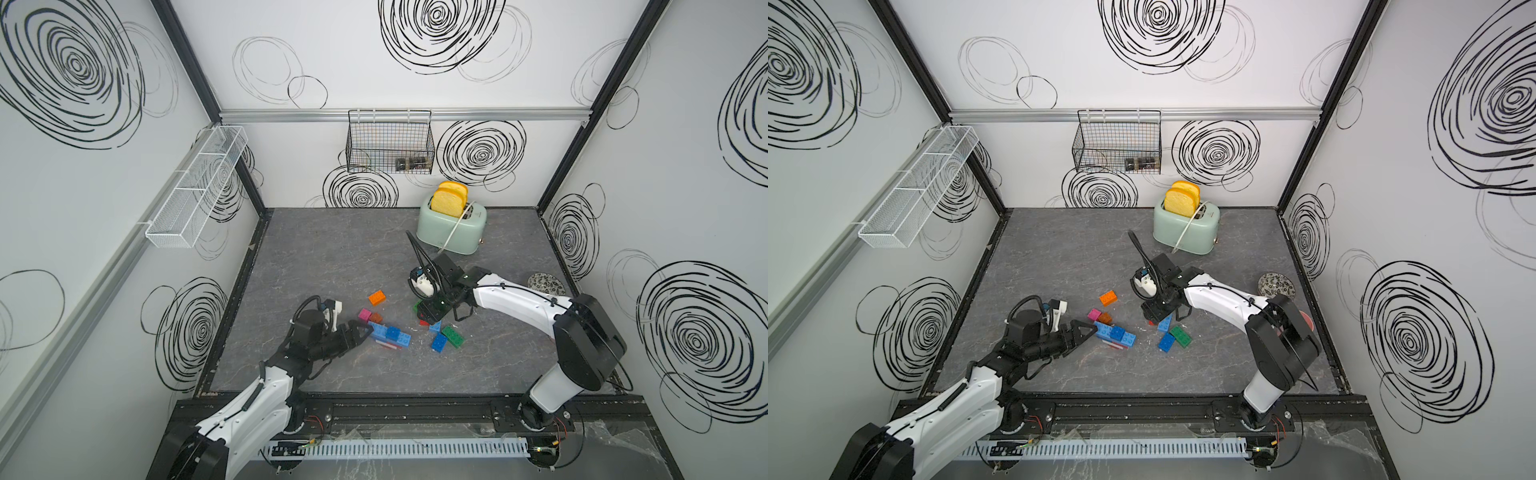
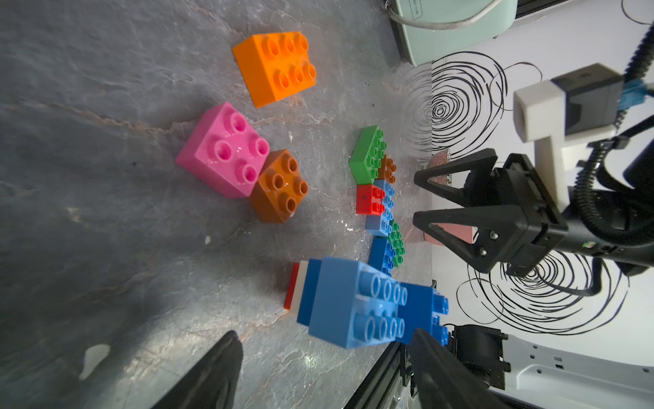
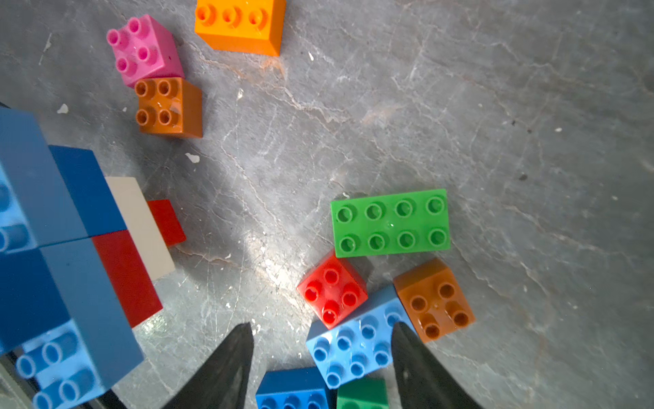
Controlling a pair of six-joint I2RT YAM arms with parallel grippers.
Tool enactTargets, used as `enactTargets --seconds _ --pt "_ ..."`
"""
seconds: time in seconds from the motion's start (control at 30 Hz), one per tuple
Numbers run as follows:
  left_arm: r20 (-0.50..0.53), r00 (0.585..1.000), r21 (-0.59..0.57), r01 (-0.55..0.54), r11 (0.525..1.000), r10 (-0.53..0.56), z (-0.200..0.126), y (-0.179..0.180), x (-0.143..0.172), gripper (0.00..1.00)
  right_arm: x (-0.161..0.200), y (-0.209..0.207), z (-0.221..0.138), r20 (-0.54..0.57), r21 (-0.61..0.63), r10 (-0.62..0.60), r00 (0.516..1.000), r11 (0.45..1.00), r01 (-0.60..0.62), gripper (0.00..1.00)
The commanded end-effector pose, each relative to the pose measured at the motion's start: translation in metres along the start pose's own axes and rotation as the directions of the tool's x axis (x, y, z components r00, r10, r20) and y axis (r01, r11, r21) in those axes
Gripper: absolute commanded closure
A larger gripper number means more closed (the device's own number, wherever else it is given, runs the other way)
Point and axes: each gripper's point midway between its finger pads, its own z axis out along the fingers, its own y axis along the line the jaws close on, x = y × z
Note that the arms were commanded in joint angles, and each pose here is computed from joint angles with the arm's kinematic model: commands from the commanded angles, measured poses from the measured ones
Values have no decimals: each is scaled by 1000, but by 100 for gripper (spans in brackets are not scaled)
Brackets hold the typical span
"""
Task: Assemble a heart with lego
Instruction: Pick up the lego brick from the center of the board.
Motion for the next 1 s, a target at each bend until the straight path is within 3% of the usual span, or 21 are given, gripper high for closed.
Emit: enactTargets --seconds 0.0,0.63,0.97 --pt "38 998 41 -48 998 46 -1 -16 -13 21 -1 5 10 -6 -39 -16 1000 999 16 34" --pt "35 998 48 -44 998 43 0 -14 -10 21 13 1 36 -83 -40 -20 996 999 16 34" --pt "37 998 51 -46 998 45 0 -15 -10 21 28 23 38 -137 -59 -55 989 997 47 36"
